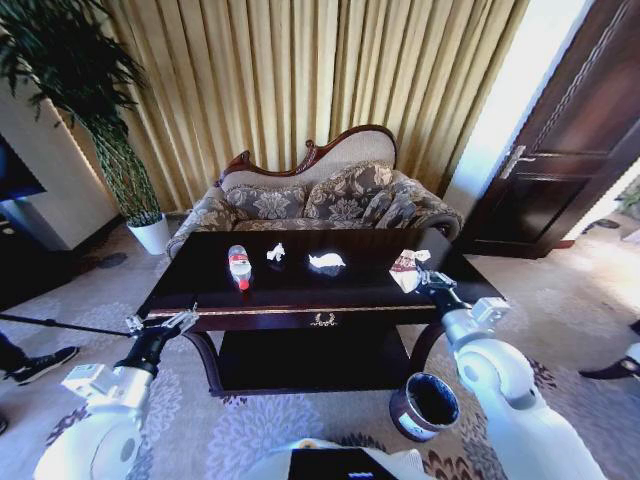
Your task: Move to the front of the table and place the trash on the table into the trash bin.
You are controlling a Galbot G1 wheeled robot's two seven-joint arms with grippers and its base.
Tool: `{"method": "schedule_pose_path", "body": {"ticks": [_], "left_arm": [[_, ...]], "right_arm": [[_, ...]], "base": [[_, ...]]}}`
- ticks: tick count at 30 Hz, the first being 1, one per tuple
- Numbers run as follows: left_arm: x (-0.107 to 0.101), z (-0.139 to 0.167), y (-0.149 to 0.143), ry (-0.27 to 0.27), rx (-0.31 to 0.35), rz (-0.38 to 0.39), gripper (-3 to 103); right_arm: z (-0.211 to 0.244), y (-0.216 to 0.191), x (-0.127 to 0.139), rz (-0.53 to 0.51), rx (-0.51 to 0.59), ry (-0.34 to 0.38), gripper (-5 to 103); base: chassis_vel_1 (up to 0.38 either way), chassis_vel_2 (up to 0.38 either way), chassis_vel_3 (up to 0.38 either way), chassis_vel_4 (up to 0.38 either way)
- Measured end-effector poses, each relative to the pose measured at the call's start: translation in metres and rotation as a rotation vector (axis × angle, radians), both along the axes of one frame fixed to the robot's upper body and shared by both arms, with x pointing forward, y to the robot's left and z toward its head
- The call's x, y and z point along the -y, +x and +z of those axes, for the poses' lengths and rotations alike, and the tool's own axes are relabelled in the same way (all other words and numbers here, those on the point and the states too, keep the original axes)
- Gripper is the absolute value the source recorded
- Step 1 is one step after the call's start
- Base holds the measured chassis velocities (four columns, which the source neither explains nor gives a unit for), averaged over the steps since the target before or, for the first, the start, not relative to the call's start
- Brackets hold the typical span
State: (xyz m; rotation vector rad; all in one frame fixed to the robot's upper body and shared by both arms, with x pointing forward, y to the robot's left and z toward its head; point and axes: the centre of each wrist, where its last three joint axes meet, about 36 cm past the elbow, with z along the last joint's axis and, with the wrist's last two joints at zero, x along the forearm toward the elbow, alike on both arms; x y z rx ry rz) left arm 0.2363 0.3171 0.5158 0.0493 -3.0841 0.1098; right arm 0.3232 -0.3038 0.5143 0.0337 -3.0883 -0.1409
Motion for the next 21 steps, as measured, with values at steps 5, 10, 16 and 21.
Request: {"method": "schedule_pose_path", "body": {"ticks": [5,10,16,21], "left_arm": [[-0.001,0.000,0.000,0.003,-0.003,-0.001,100],[0.000,0.003,0.000,0.007,-0.006,-0.004,100],[0.001,0.008,0.002,0.008,0.007,-0.010,100],[0.003,0.010,0.001,0.005,0.012,-0.013,100]], "right_arm": [[-0.001,-0.002,-0.001,-0.004,-0.002,0.000,0],[-0.006,-0.002,-0.002,-0.013,-0.004,-0.014,0],[-0.030,0.005,0.003,-0.039,-0.055,-0.040,0],[-0.067,0.016,0.021,-0.100,-0.134,-0.069,0]], "base": [[0.187,-0.218,-0.179,0.184],[0.238,-0.210,-0.240,0.211],[0.134,-0.142,-0.122,0.139],[0.009,-0.002,-0.009,0.011]]}}
